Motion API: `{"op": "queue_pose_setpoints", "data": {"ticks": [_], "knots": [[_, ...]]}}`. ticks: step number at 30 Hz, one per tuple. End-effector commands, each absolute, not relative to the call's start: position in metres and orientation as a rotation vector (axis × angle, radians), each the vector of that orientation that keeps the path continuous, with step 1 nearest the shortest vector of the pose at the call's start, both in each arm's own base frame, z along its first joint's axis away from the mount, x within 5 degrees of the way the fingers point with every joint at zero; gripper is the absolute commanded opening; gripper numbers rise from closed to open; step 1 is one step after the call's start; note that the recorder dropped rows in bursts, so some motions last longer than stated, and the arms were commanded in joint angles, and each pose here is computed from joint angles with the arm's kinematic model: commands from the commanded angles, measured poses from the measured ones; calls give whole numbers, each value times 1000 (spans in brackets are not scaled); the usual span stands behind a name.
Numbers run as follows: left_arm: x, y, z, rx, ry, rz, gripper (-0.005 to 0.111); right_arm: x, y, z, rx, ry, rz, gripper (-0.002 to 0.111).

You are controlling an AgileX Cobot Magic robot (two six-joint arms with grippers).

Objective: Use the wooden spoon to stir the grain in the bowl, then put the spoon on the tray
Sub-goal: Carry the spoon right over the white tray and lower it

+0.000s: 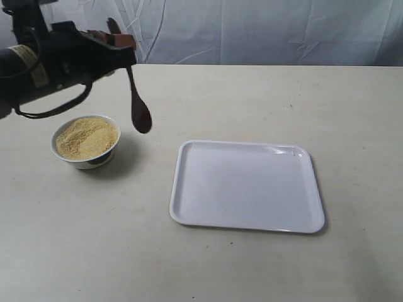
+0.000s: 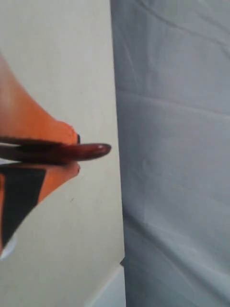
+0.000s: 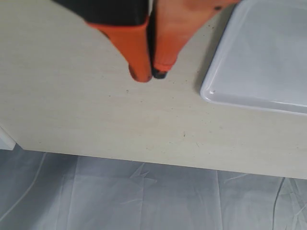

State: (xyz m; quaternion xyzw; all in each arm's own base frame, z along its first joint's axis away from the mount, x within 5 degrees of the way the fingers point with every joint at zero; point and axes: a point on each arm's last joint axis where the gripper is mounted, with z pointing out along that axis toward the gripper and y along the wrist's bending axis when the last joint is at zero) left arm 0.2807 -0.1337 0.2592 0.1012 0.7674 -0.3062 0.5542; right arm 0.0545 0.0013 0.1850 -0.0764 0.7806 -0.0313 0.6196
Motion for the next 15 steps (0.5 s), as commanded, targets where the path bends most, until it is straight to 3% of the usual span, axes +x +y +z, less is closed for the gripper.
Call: {"op": "queue_pose_setpoints", "data": {"ticks": [1,7,15], "knots": [[273,-173,235,173,1929,-948,0,54,1,186,-172,1779,-75,0],[294,-230,198,-108,2066,-1328,0,54,1,186,-172,1779,-75,0],[296,-286,150,-75,2212,-1400,0,54,1,186,-172,1779,-75,0]]}}
